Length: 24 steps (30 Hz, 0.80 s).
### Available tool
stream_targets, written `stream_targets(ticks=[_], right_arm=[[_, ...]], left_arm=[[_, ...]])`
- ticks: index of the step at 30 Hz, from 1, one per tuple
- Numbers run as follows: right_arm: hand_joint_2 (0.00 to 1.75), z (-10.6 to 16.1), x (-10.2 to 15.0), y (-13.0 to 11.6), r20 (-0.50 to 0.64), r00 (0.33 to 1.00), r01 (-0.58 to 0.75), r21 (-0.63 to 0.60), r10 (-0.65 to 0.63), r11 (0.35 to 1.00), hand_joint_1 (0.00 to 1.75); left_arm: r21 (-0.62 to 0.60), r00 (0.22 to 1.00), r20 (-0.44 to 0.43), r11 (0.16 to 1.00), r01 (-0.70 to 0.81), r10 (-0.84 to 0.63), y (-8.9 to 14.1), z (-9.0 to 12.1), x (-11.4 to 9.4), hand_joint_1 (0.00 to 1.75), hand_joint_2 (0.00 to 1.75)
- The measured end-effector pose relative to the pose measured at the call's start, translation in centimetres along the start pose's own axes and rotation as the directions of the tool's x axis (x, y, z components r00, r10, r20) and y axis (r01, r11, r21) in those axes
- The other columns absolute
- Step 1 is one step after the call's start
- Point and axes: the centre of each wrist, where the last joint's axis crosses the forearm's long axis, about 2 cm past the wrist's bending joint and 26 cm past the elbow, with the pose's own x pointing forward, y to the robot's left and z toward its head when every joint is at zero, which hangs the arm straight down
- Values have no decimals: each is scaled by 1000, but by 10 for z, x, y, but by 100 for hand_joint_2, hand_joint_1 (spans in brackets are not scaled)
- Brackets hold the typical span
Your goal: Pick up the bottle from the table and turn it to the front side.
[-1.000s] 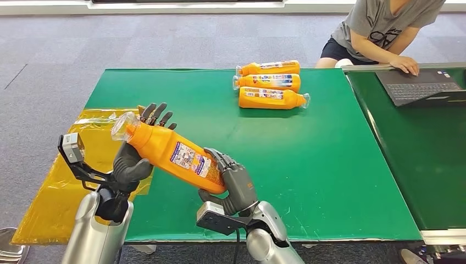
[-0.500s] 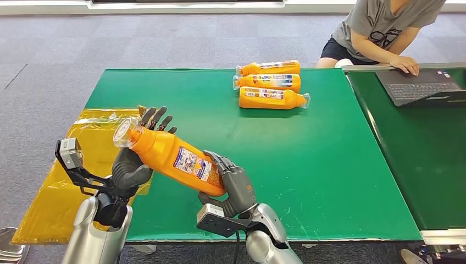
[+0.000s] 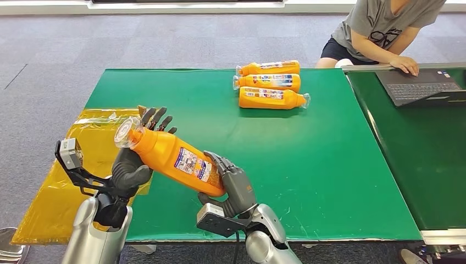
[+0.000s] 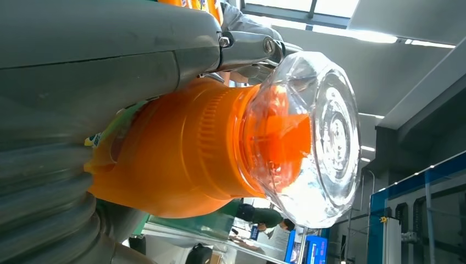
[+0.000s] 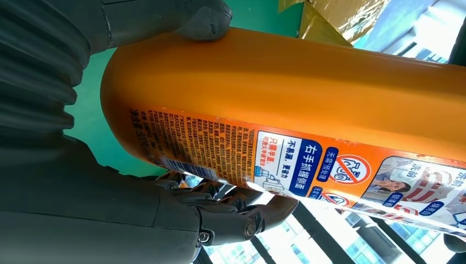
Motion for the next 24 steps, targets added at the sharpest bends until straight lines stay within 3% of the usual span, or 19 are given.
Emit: stream_targets(ticks=[3, 24], right_arm=[[175, 1, 0, 1, -4, 1000, 3, 2, -3, 1000, 175], [175, 10, 0, 8, -27, 1000, 7, 7, -7, 1000, 175]], left_arm=[[4, 1000, -10, 1000, 9, -9, 0, 1, -1, 171, 175], [61, 998, -40, 996, 58, -55, 7, -1, -2, 175, 175]])
